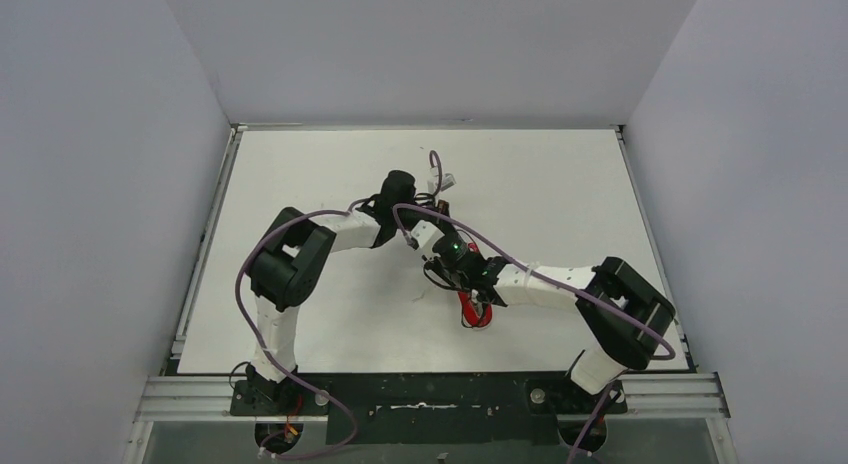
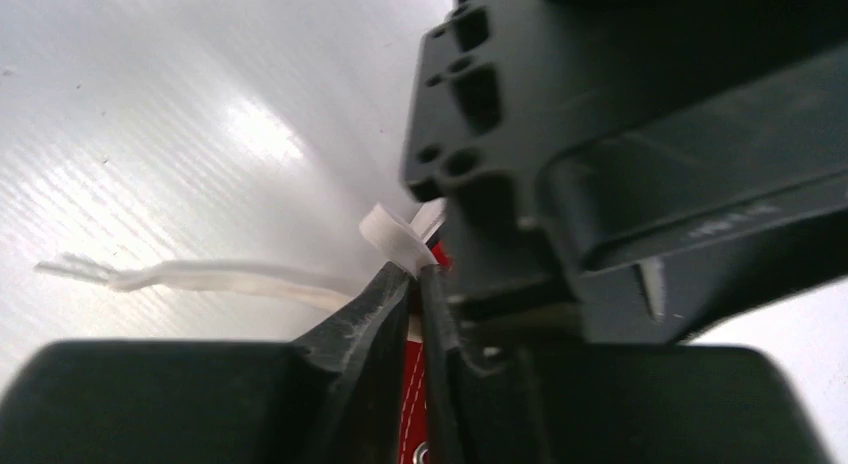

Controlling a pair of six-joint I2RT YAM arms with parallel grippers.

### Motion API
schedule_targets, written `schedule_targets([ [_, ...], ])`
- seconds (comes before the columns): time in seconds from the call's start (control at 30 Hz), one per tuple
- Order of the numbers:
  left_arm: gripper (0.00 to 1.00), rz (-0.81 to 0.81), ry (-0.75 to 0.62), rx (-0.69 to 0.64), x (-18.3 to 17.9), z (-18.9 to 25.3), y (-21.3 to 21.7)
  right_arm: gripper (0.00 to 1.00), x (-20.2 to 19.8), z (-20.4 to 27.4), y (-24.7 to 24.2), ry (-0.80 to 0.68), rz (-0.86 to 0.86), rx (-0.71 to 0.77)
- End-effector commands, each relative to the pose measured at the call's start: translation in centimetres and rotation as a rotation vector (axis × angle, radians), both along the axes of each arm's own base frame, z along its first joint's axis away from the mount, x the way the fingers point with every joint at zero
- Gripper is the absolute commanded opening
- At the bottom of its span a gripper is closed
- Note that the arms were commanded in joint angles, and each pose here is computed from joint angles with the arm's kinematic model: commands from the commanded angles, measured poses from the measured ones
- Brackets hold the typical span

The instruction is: Tie the shoes

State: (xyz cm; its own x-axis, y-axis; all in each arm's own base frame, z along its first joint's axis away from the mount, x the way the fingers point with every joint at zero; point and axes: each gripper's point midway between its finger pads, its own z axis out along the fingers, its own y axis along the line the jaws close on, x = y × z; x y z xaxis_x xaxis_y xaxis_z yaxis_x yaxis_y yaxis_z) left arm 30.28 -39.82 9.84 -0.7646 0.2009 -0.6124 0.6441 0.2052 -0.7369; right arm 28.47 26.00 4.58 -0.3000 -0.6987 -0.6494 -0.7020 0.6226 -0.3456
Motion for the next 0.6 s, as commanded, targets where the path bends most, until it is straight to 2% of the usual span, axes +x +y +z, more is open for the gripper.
schedule_targets([
  [0.0, 0.0, -0.067, -0.03, -0.072, -1.7, 2.6, -1.0, 0.04, 3.0, 3.5, 3.0, -0.113, -0.002, 0.131],
  [0.03, 0.0, -0.065, -0.029, -0.069, -1.8, 2.6, -0.9, 0.0, 2.9, 3.6, 3.0, -0.105, -0.002, 0.139],
  [0.13, 0.0, -0.062, -0.024, -0.06, -1.9, 2.5, -0.6, 0.0, 1.9, 4.2, 3.4, -0.053, 0.024, 0.183],
  [0.23, 0.0, -0.059, -0.028, -0.068, -2.1, 3.0, -0.5, 0.0, -0.4, 5.3, 3.7, 0.071, 0.059, 0.263],
  [0.33, 0.0, -0.052, -0.021, -0.063, -2.1, 3.3, -0.5, 0.0, -2.8, 6.5, 4.3, 0.192, 0.072, 0.405],
  [0.47, 0.0, -0.039, -0.018, -0.069, -2.0, 3.8, -0.7, 0.0, -4.6, 7.6, 4.5, 0.426, 0.01, 0.547],
  [0.57, 0.0, -0.032, -0.013, -0.07, -1.7, 4.0, -0.8, 0.0, -6.0, 8.3, 3.6, 0.668, -0.131, 0.601],
])
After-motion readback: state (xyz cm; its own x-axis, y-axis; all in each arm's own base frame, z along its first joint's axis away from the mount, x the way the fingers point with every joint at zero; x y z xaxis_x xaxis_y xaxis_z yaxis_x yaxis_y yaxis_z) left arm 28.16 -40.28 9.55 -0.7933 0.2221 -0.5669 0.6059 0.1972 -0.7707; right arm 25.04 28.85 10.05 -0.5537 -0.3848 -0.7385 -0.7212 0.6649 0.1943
